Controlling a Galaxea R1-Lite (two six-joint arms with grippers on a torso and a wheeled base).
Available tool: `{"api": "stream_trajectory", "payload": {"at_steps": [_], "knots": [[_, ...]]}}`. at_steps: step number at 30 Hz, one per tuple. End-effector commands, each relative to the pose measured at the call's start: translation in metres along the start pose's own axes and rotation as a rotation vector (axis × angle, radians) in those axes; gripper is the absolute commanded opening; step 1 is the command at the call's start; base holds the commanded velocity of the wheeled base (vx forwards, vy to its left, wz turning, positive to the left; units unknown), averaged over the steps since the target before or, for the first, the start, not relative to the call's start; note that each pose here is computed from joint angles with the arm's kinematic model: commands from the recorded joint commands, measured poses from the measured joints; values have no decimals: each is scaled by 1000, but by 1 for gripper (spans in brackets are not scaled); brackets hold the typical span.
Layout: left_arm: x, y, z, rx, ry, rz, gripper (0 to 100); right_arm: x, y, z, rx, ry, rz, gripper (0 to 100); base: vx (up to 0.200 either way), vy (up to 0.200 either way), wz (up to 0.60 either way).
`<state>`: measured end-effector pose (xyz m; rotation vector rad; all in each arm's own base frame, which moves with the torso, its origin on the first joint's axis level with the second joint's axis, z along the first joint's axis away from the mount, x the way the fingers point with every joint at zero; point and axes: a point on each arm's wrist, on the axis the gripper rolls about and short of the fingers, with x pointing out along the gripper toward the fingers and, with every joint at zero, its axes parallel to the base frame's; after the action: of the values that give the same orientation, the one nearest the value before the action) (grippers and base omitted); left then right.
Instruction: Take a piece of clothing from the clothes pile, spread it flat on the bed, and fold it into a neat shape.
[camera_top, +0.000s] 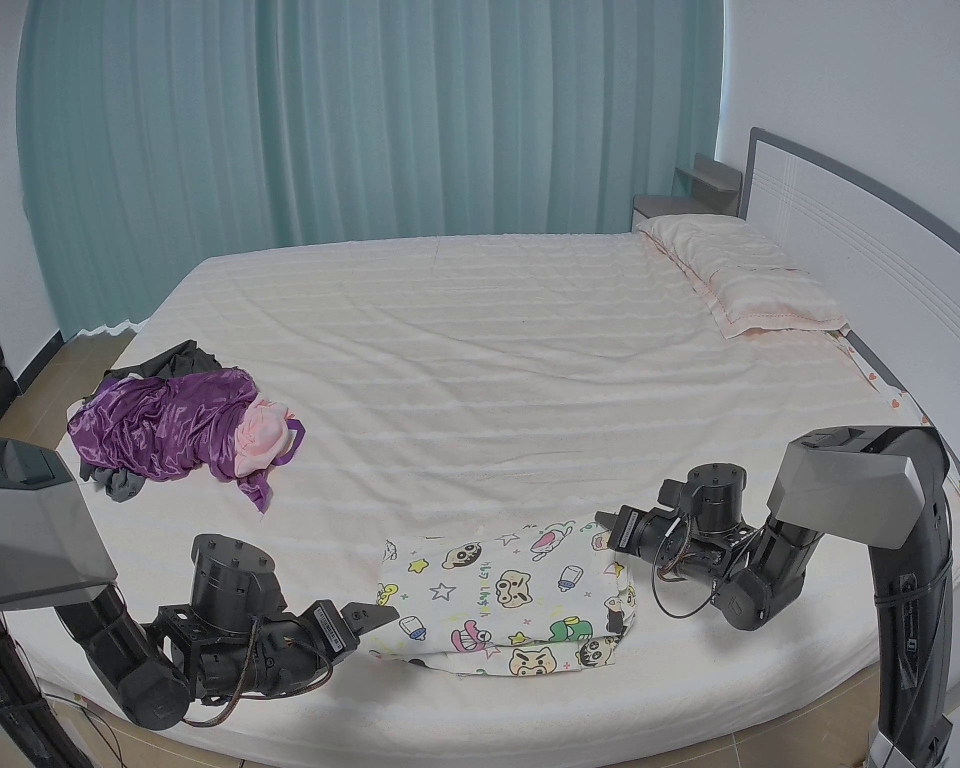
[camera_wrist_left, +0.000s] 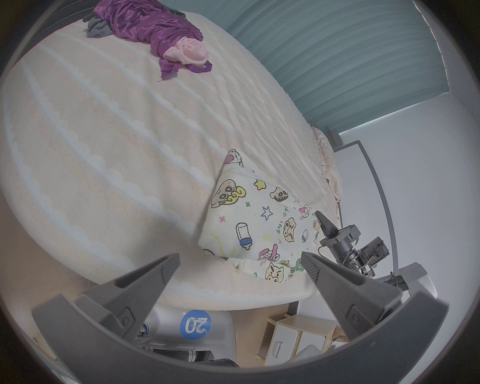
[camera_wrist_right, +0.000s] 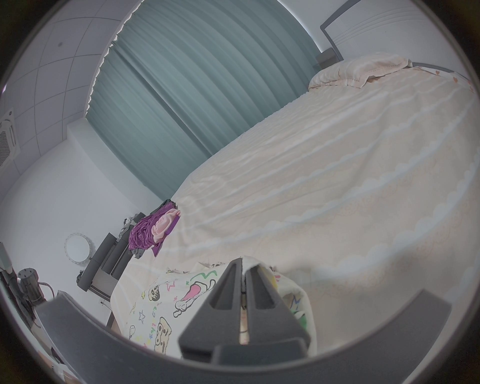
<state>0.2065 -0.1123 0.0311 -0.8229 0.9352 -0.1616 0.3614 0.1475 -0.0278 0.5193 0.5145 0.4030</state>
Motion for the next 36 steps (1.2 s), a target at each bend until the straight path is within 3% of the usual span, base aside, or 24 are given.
{"api": "stream_trajectory", "payload": {"at_steps": [1, 12, 17, 22, 29, 36], "knots": [[2, 1, 0, -2, 1, 8, 100, 5, -8, -8, 5, 17, -18, 100, 0, 0, 0], [2, 3, 1, -7, 0, 13, 100, -31, 6, 21, 31, -16, 4, 100, 0, 0, 0], [2, 3, 1, -7, 0, 13, 100, -75, 7, -4, 15, 178, 67, 100, 0, 0, 0], [2, 3, 0, -7, 1, 14, 100, -83, 2, -26, -49, 288, 86, 100, 0, 0, 0], [2, 3, 0, -7, 1, 14, 100, -74, 0, -44, -74, 337, 90, 100, 0, 0, 0], [2, 3, 1, -5, 2, 12, 100, -69, 4, -49, -93, 316, 121, 100, 0, 0, 0]]}}
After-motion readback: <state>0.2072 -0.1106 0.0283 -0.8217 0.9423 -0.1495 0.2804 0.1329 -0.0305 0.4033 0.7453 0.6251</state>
